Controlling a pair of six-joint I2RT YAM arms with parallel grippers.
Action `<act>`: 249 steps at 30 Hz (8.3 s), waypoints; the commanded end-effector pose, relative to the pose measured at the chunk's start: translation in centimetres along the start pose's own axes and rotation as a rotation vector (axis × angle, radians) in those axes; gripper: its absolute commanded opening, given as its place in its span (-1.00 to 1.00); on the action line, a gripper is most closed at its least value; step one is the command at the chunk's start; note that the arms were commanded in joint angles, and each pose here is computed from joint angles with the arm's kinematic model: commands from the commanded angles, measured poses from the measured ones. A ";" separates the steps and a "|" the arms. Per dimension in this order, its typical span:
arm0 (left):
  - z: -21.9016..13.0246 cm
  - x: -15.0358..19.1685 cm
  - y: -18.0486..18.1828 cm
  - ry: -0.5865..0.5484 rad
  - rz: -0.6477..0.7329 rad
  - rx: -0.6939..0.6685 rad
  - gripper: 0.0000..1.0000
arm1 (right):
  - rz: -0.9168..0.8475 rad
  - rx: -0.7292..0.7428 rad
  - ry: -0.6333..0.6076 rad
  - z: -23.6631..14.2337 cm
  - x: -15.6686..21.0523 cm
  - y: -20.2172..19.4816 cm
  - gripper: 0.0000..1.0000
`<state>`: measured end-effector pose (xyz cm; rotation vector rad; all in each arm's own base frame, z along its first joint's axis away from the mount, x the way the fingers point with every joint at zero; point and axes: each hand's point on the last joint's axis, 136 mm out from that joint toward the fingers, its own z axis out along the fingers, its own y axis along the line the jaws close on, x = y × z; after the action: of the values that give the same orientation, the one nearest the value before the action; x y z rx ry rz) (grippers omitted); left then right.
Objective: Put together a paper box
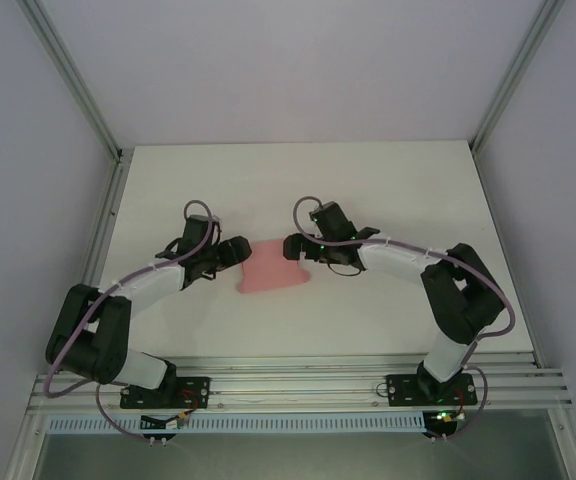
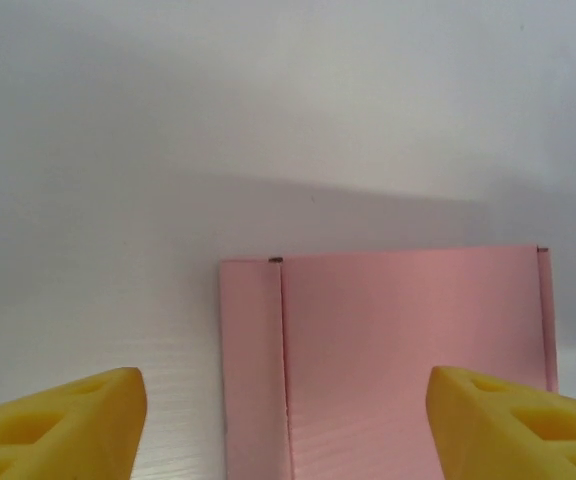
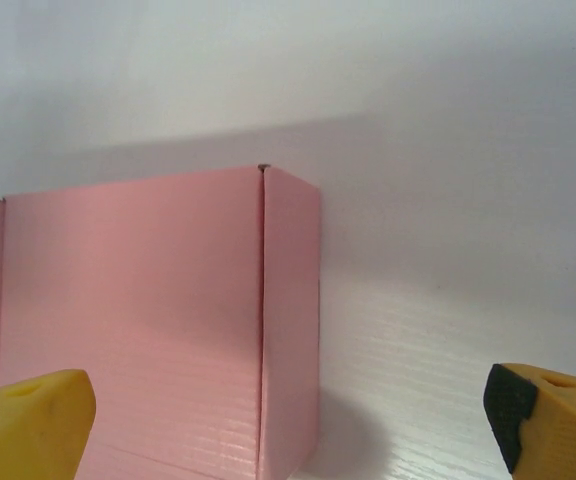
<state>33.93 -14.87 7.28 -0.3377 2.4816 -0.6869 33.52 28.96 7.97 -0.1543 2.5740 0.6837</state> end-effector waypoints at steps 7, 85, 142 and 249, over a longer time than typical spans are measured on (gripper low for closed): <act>1.4 2.3 0.5 0.072 -0.045 0.125 -0.12 | 0.081 -0.112 0.069 1.5 0.6 0.7 1.00; -11.8 6.7 -16.0 -0.035 1.675 0.302 0.99 | 1.187 -0.528 0.628 -10.3 0.5 3.8 -0.43; -3.1 8.6 -13.5 0.525 1.513 0.537 -0.41 | -0.452 -0.224 -0.191 -17.4 -1.0 -0.1 0.70; -4.5 2.4 -9.5 0.222 1.122 -0.039 -0.90 | -0.640 -0.013 -0.045 -10.5 2.3 -1.1 -1.00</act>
<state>30.45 -22.34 14.74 1.1219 2.3333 -0.1968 27.52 22.67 13.54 -0.9354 2.2777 0.4247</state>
